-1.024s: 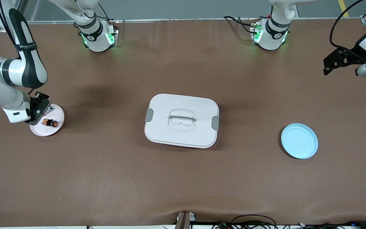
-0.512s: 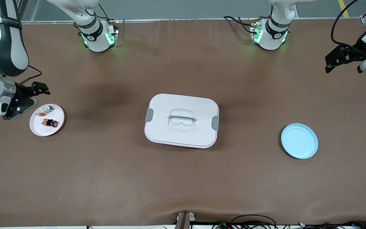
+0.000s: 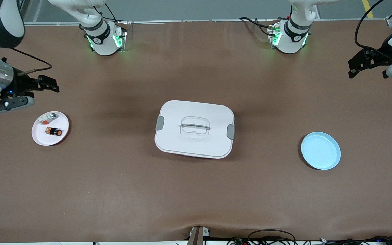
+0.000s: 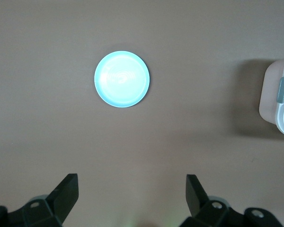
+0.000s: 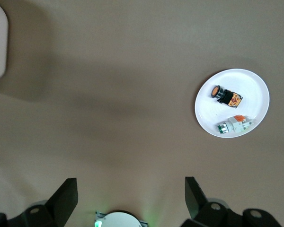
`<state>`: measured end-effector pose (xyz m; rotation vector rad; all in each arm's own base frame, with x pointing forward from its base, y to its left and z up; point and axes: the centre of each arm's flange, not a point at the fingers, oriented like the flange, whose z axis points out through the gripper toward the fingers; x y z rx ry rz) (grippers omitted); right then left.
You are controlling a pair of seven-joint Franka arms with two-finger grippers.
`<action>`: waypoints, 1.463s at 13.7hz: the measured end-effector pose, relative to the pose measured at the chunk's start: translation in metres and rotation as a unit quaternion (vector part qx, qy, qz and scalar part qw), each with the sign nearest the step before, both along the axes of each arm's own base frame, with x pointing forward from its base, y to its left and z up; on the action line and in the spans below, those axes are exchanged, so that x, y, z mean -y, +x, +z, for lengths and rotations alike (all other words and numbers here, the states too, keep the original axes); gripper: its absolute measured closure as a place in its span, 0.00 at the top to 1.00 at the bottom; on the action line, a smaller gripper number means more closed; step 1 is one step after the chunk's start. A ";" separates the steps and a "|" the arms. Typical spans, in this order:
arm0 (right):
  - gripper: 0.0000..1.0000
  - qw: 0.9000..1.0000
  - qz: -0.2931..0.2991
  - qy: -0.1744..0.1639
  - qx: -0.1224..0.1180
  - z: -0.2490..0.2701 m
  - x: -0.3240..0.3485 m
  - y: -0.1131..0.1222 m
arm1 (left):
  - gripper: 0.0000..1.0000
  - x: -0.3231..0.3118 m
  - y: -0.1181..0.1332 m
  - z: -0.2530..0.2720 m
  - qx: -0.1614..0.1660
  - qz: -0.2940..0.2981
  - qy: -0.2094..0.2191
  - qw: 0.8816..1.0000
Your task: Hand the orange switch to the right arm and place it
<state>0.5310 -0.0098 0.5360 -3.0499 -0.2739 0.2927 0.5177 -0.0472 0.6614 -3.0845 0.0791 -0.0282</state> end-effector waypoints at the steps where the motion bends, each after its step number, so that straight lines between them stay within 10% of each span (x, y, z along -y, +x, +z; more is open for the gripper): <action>1: 1.00 1.000 -0.013 0.003 0.005 0.006 -0.001 -0.001 | 1.00 0.000 0.000 0.000 0.000 0.000 0.000 1.000; 10: 1.00 0.993 -0.108 -0.009 0.048 0.064 -0.028 0.006 | 1.00 0.000 0.001 -0.001 -0.001 0.000 0.000 1.000; 20: 1.00 0.992 -0.119 -0.012 0.037 0.067 -0.022 0.006 | 1.00 0.001 -0.002 0.003 -0.005 -0.001 0.000 1.000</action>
